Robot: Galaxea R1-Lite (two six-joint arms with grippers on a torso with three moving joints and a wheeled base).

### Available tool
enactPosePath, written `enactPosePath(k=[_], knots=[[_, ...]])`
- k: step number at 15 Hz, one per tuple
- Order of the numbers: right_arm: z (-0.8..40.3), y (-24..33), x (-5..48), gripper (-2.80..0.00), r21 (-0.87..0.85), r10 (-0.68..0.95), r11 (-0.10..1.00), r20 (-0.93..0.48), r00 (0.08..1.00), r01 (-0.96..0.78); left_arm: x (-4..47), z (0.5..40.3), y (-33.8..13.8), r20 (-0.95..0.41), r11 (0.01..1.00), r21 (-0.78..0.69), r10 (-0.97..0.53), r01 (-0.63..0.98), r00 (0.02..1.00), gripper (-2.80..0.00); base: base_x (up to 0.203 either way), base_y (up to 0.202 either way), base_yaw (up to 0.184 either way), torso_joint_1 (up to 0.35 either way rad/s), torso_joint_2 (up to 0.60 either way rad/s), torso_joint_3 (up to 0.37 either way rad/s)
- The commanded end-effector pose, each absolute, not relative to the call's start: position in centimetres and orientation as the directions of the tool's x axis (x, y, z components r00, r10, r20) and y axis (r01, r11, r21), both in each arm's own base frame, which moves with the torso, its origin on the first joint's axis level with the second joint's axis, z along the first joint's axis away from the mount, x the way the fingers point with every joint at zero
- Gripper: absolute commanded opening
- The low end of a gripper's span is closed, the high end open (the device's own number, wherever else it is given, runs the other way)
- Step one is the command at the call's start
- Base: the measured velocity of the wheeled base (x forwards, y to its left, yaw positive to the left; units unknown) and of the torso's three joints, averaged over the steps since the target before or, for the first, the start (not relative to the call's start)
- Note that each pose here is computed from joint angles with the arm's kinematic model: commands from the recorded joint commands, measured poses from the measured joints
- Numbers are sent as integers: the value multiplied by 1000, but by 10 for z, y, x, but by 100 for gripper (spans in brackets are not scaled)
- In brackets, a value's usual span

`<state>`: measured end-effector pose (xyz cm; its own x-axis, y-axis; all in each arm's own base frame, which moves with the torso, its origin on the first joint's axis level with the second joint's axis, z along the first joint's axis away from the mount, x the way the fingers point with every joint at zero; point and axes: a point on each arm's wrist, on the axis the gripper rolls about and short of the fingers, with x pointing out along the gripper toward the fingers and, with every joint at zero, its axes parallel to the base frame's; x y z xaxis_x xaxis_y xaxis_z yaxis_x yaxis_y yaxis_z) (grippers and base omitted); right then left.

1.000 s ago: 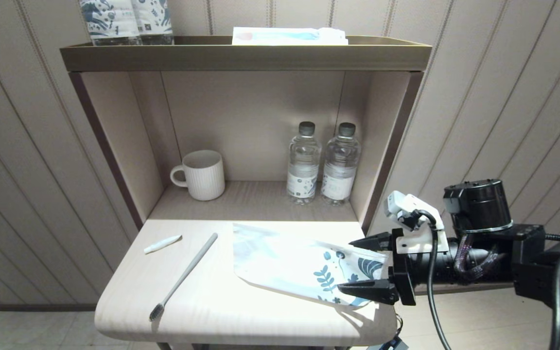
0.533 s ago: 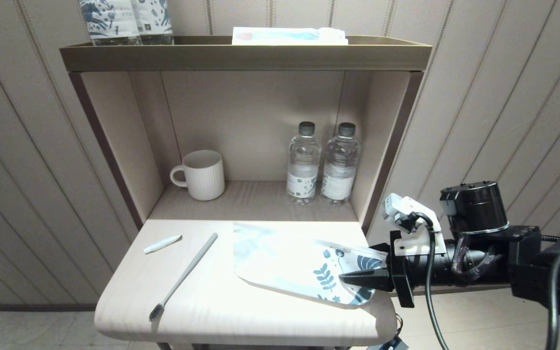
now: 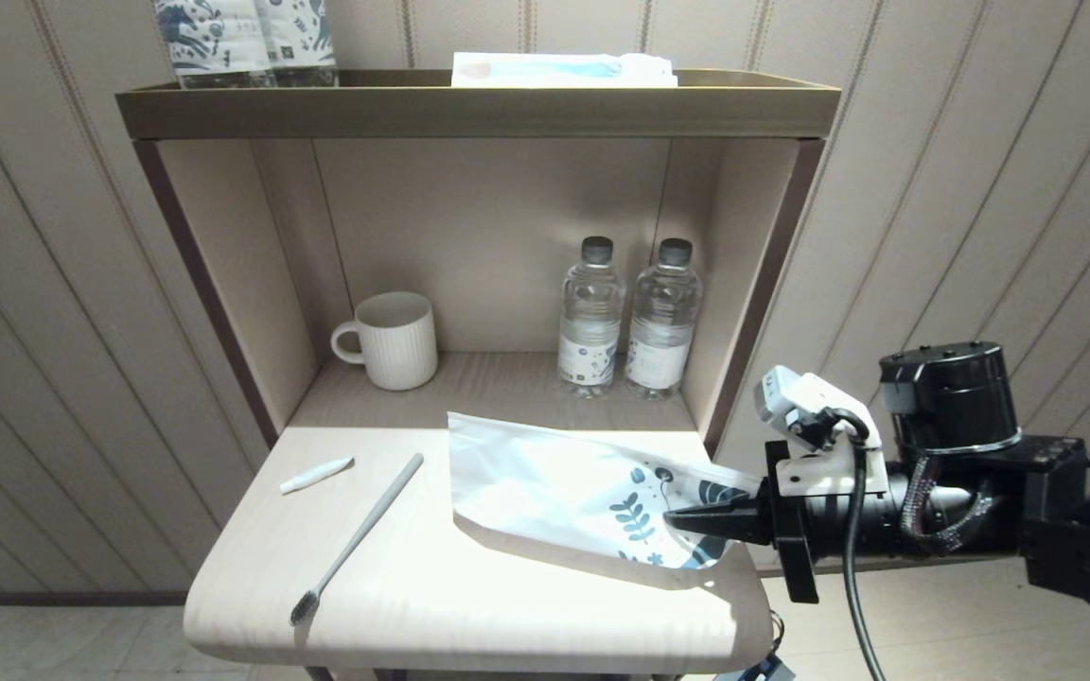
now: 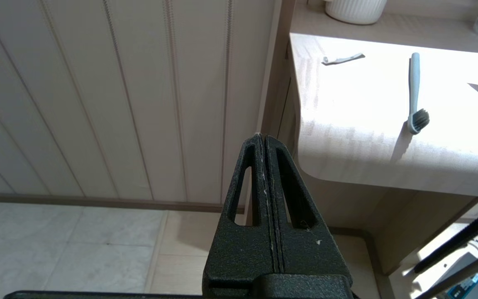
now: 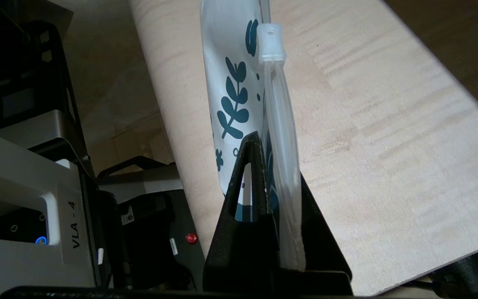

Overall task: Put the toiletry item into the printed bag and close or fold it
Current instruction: Pick up the storage bag, then open the storage bag

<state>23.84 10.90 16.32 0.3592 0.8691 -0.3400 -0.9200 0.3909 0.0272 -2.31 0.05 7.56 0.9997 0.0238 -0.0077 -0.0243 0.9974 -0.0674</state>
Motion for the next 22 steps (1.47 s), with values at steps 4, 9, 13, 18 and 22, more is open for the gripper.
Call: enactPosePath(k=[4, 9, 13, 18, 22], knots=[[213, 97, 206, -280, -85, 888, 388, -231, 397, -918, -23, 75, 0, -8, 997, -67, 25, -25, 1000, -280, 0, 0, 0, 0, 0, 0], [244, 90, 170, -280, -137, 908, 358, -180, 379, -924, -23, 75, 0, -8, 998, -61, 25, -25, 1000, -280, 0, 0, 0, 0, 0, 0], [245, 90, 169, -280, -135, 907, 359, -184, 379, -924, -23, 75, 0, -8, 997, -73, 25, -25, 1000, -280, 0, 0, 0, 0, 0, 0], [237, 93, 177, -280, -105, 904, 356, -212, 371, -929, -24, 75, 1, -24, 999, -24, 35, -36, 999, -280, 0, 0, 0, 0, 0, 0], [231, 110, 176, -280, -89, 915, 311, -240, 324, -946, -33, 150, 0, 47, 1000, 18, 1, -2, 999, -280, 0, 0, 0, 0, 0, 0]])
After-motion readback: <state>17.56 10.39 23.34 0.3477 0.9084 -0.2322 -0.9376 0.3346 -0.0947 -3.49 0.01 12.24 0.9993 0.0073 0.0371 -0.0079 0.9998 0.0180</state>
